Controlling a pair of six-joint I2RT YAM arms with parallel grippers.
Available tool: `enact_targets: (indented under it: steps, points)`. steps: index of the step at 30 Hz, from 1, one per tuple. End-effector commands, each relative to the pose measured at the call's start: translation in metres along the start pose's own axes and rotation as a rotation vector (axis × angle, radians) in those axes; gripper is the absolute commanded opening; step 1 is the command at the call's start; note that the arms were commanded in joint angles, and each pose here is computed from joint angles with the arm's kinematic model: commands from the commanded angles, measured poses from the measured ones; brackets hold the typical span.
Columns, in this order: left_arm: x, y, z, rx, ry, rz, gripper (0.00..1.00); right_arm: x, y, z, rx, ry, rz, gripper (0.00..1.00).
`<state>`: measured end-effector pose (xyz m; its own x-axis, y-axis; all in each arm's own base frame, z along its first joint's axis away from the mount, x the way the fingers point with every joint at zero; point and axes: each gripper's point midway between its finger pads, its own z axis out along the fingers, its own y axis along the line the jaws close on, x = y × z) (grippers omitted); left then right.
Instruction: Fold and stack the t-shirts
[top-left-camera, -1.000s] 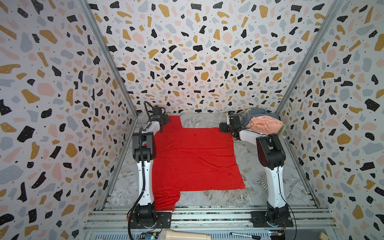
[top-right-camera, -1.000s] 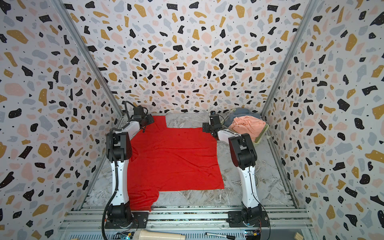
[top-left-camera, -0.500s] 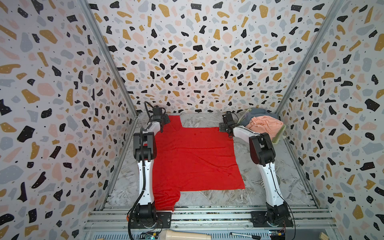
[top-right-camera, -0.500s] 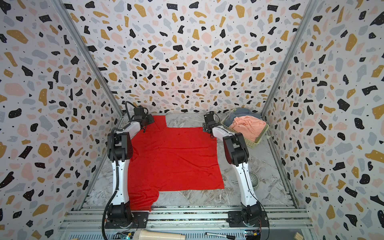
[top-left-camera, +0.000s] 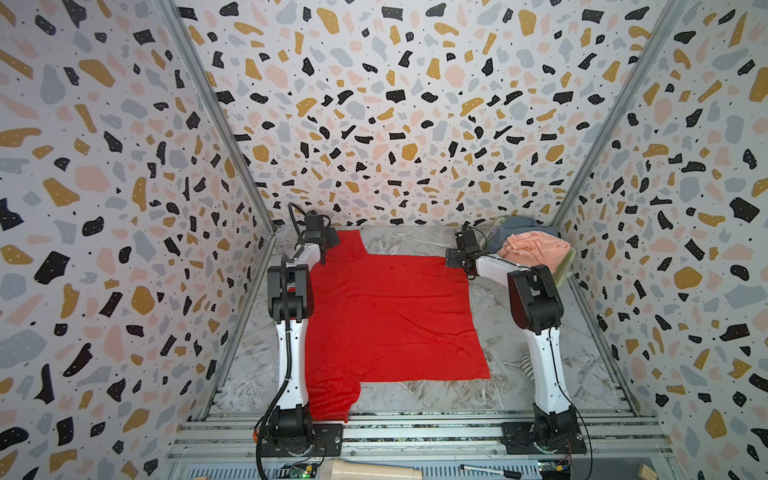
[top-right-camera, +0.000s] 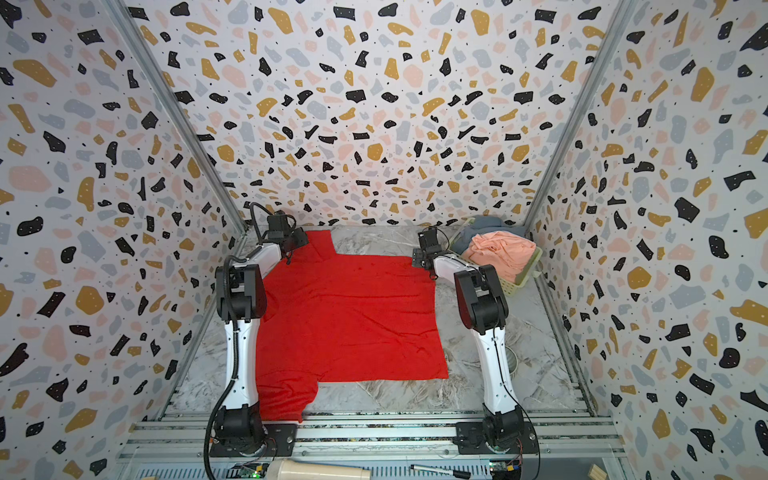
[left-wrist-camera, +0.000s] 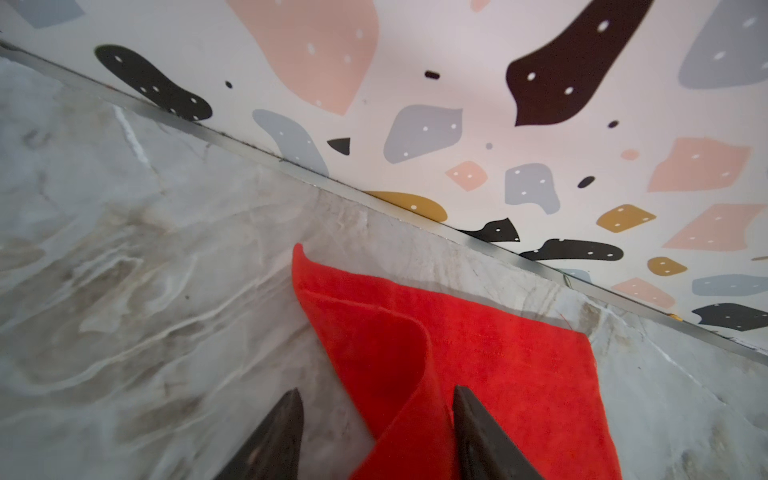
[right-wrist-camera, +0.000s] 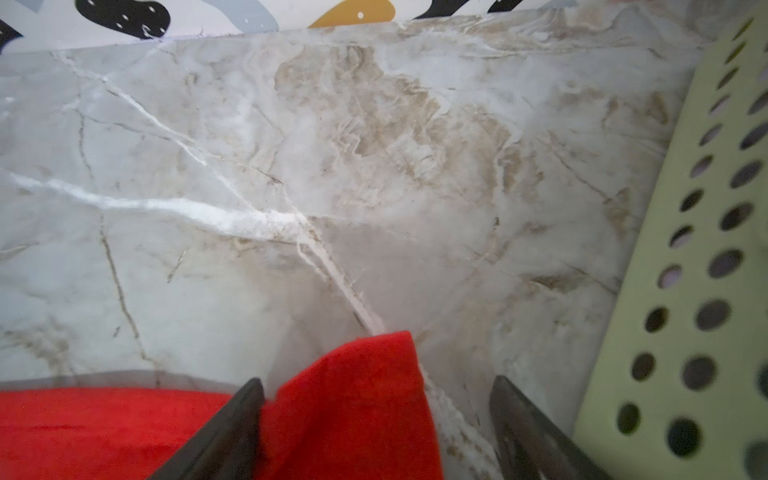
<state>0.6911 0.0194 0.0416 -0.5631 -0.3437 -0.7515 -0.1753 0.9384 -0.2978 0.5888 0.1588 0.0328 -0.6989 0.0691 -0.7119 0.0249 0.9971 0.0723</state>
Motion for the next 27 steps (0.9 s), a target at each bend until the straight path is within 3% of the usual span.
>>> enact_targets:
  steps: [1, 3, 6, 10, 15, 22, 27]
  points:
    - [-0.019, -0.001, 0.002, 0.025, -0.044, -0.009, 0.57, 0.009, 0.008, -0.003, -0.078, 0.049, 0.006, 0.76]
    - [-0.019, -0.004, 0.004, 0.046, -0.046, -0.010, 0.53, 0.006, 0.012, -0.004, -0.097, 0.039, -0.001, 0.63]
    - [-0.021, -0.010, 0.003, 0.077, -0.053, -0.008, 0.39, -0.004, 0.016, -0.009, -0.121, -0.002, -0.011, 0.32]
    - [-0.027, -0.019, -0.005, 0.122, -0.062, 0.001, 0.15, -0.015, 0.022, -0.017, -0.155, -0.044, -0.015, 0.12]
    - [-0.043, -0.031, -0.024, 0.157, -0.088, 0.025, 0.00, -0.036, 0.028, -0.031, -0.188, -0.113, -0.017, 0.00]
    - [-0.081, -0.062, -0.065, 0.267, -0.169, 0.068, 0.00, -0.069, 0.035, -0.063, -0.234, -0.230, -0.016, 0.00]
    - [-0.087, -0.063, -0.083, 0.246, -0.177, 0.126, 0.00, -0.077, 0.036, -0.079, -0.253, -0.267, -0.027, 0.00]
